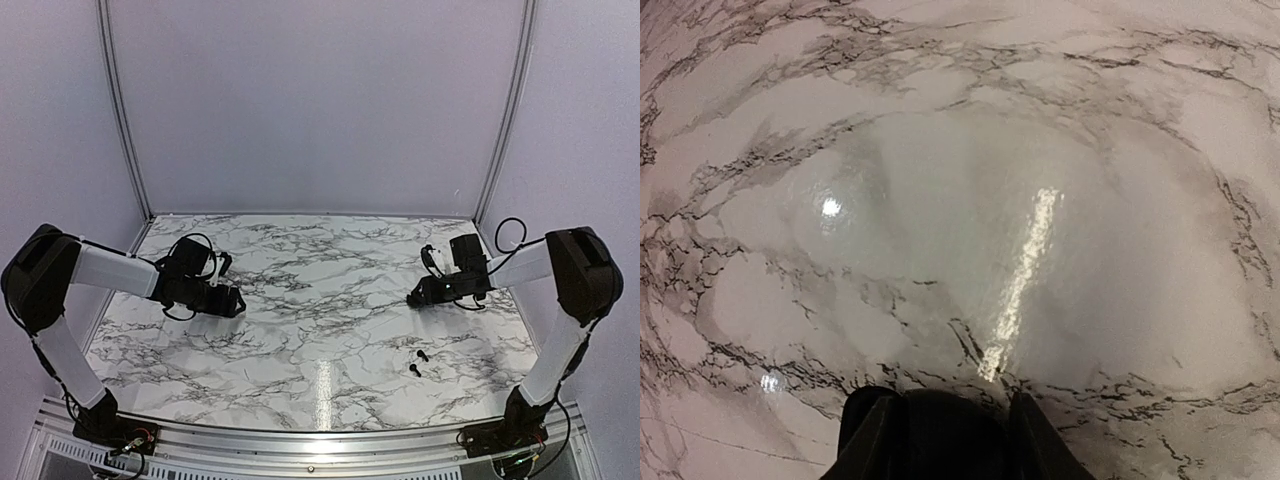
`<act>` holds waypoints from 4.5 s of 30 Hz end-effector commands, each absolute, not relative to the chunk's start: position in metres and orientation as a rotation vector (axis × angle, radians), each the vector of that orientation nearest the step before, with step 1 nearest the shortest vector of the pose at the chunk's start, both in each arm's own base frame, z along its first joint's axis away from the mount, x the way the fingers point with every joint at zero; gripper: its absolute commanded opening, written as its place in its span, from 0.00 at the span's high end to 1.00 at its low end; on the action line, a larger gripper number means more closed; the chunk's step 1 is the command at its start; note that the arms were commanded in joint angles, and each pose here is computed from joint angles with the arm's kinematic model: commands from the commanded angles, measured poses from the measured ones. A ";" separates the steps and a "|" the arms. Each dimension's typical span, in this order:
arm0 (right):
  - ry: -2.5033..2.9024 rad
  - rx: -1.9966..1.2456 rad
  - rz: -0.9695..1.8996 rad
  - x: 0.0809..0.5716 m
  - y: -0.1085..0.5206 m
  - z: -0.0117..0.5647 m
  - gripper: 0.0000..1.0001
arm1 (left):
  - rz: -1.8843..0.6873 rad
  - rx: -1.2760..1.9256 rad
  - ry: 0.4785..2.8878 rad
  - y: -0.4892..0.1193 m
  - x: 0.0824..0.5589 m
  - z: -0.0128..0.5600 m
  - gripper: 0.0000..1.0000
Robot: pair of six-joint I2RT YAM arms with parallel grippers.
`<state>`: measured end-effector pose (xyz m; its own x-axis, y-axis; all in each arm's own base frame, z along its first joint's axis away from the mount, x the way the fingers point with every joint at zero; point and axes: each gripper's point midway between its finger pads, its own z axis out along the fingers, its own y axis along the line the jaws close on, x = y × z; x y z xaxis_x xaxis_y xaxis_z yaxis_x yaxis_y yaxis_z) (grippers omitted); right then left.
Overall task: Insert the wireless bluetooth earbuds into the charging case
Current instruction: Pick up the charging case from the center of the board, then pass from the right arm to the left, then pass from the left arm to the right
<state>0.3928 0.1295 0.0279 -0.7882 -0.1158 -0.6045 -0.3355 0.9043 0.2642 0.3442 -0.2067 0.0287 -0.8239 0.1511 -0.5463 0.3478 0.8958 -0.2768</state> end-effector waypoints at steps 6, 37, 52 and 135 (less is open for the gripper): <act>2.292 -0.313 0.703 0.387 0.157 0.073 0.76 | -0.511 0.329 2.268 -0.202 0.357 0.110 0.06; 1.549 -0.532 0.740 0.289 0.370 0.293 0.77 | -1.407 0.470 1.631 -0.377 0.264 0.272 0.30; 1.554 -0.534 0.745 0.284 0.379 0.290 0.77 | -1.454 0.485 1.622 -0.390 0.259 0.268 0.48; 1.452 -1.740 1.250 0.093 0.373 0.211 0.39 | -1.336 1.642 2.003 -0.363 0.108 0.177 0.91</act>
